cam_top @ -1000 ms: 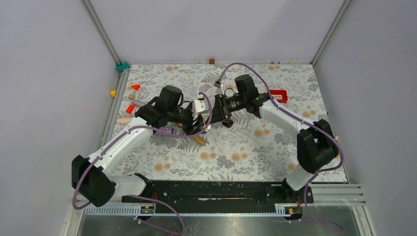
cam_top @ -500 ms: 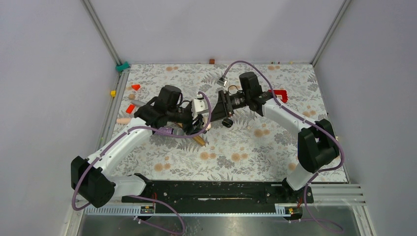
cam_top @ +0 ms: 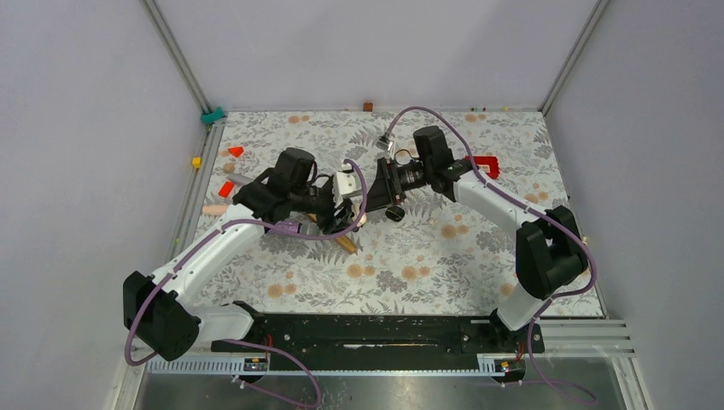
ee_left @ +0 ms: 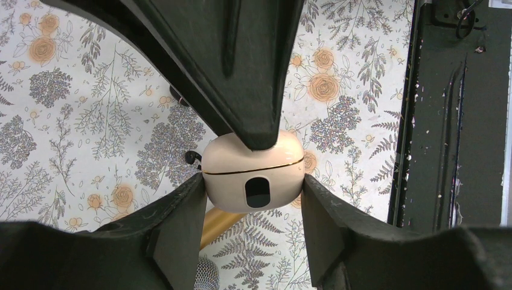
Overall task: Insert the wireless bluetooth earbuds into the charging case
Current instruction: Pick up the charging case at the center of the board.
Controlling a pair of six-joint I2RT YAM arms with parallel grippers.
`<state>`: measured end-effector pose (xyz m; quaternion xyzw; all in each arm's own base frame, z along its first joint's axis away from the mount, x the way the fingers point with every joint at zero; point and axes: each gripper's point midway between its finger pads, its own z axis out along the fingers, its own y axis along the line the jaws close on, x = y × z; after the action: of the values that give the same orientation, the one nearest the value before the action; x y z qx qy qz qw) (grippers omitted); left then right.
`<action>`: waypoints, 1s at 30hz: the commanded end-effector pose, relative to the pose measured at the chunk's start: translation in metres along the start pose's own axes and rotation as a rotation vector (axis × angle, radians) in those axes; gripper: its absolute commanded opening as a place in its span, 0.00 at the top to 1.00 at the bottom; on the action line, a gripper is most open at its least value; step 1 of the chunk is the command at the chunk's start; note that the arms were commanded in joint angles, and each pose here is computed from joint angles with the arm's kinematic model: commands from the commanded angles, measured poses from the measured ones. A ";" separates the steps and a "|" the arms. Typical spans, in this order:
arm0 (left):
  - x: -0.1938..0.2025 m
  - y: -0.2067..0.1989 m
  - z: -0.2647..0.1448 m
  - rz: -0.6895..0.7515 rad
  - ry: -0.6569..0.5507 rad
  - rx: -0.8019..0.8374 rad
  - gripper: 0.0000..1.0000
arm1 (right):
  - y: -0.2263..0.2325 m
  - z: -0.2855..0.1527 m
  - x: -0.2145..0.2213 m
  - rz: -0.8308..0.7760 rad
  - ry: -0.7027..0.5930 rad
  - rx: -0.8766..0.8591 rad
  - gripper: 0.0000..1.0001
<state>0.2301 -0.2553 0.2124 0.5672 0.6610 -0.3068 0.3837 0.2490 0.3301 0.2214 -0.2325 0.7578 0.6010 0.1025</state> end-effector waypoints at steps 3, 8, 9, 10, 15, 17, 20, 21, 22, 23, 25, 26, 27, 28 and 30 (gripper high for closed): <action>-0.014 0.002 -0.004 0.044 -0.046 -0.013 0.79 | -0.001 0.014 0.008 -0.048 0.061 0.042 0.42; -0.014 0.002 -0.004 0.045 -0.045 -0.011 0.79 | -0.001 0.014 0.008 -0.054 0.060 0.049 0.56; -0.014 0.002 -0.004 0.045 -0.046 -0.011 0.79 | -0.001 0.014 0.007 -0.058 0.058 0.049 0.59; -0.013 0.002 -0.004 0.044 -0.046 -0.010 0.79 | 0.000 0.014 0.007 -0.061 0.058 0.047 0.61; -0.013 0.002 -0.004 0.045 -0.045 -0.012 0.79 | 0.007 0.013 0.007 -0.054 0.061 0.028 0.51; -0.013 0.002 -0.003 0.043 -0.043 -0.011 0.79 | 0.010 0.013 0.008 -0.055 0.063 0.020 0.48; -0.013 0.002 -0.003 0.044 -0.044 -0.012 0.79 | 0.011 0.014 0.009 -0.054 0.068 0.015 0.46; -0.013 0.002 -0.003 0.042 -0.043 -0.011 0.79 | 0.011 0.015 0.009 -0.054 0.070 0.014 0.46; -0.013 0.002 -0.003 0.044 -0.043 -0.011 0.79 | 0.011 0.015 0.010 -0.055 0.071 0.013 0.47; -0.013 0.003 -0.004 0.045 -0.044 -0.014 0.79 | 0.010 0.015 0.010 -0.052 0.071 0.014 0.48; -0.013 0.003 -0.003 0.044 -0.043 -0.013 0.79 | 0.011 0.016 0.010 -0.050 0.076 0.010 0.51; -0.013 0.002 -0.004 0.045 -0.044 -0.013 0.79 | 0.011 0.017 0.010 -0.048 0.077 0.006 0.51; -0.013 0.003 -0.003 0.044 -0.043 -0.013 0.79 | 0.013 0.017 0.011 -0.046 0.078 -0.001 0.52; -0.012 0.002 -0.003 0.042 -0.041 -0.012 0.79 | 0.013 0.017 0.011 -0.044 0.079 -0.006 0.52; -0.013 0.002 -0.003 0.043 -0.043 -0.011 0.79 | 0.016 0.017 0.011 -0.046 0.079 -0.016 0.52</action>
<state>0.2296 -0.2537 0.2097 0.5664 0.6650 -0.3044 0.3798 0.2332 0.3398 0.2086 -0.2547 0.7699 0.5802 0.0758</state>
